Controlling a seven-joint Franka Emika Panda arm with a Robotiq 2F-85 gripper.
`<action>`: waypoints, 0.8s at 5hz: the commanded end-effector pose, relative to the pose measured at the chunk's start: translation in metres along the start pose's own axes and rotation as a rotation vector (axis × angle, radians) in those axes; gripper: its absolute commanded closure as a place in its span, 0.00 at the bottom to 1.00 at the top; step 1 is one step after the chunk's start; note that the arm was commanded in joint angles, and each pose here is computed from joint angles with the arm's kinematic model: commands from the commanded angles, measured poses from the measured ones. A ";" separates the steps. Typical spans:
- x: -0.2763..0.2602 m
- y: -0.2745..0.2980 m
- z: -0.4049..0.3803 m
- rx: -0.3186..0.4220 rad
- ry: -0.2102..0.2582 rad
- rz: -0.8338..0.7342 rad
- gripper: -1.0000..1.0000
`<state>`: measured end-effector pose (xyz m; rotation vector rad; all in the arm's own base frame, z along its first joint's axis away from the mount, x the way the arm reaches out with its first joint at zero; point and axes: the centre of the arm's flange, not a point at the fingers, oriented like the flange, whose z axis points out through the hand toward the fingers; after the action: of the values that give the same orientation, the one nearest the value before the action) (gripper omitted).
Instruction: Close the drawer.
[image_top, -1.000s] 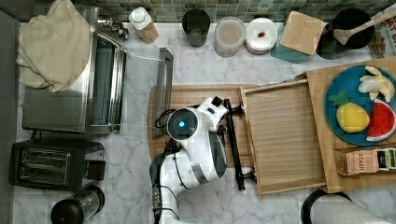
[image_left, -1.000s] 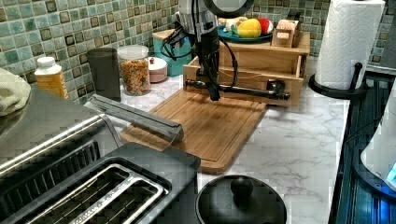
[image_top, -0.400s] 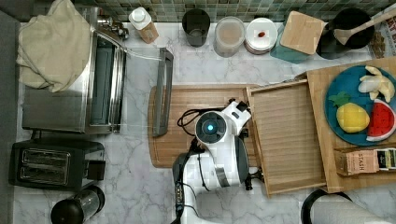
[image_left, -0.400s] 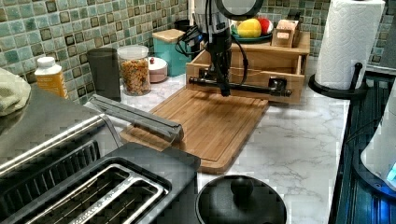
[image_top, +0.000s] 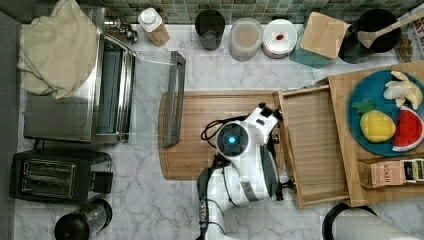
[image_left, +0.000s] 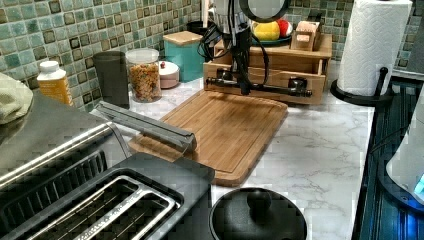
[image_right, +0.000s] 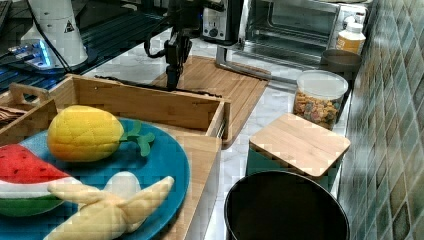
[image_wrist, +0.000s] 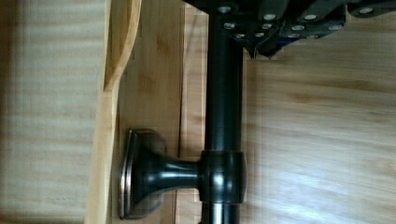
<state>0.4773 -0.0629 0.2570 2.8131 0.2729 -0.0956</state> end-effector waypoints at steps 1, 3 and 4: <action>-0.065 0.272 0.045 -0.085 0.003 0.235 1.00; -0.076 0.325 0.047 0.112 -0.049 0.216 1.00; -0.076 0.325 0.047 0.112 -0.049 0.216 1.00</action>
<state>0.5151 -0.2542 0.2692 2.9967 0.2603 -0.2250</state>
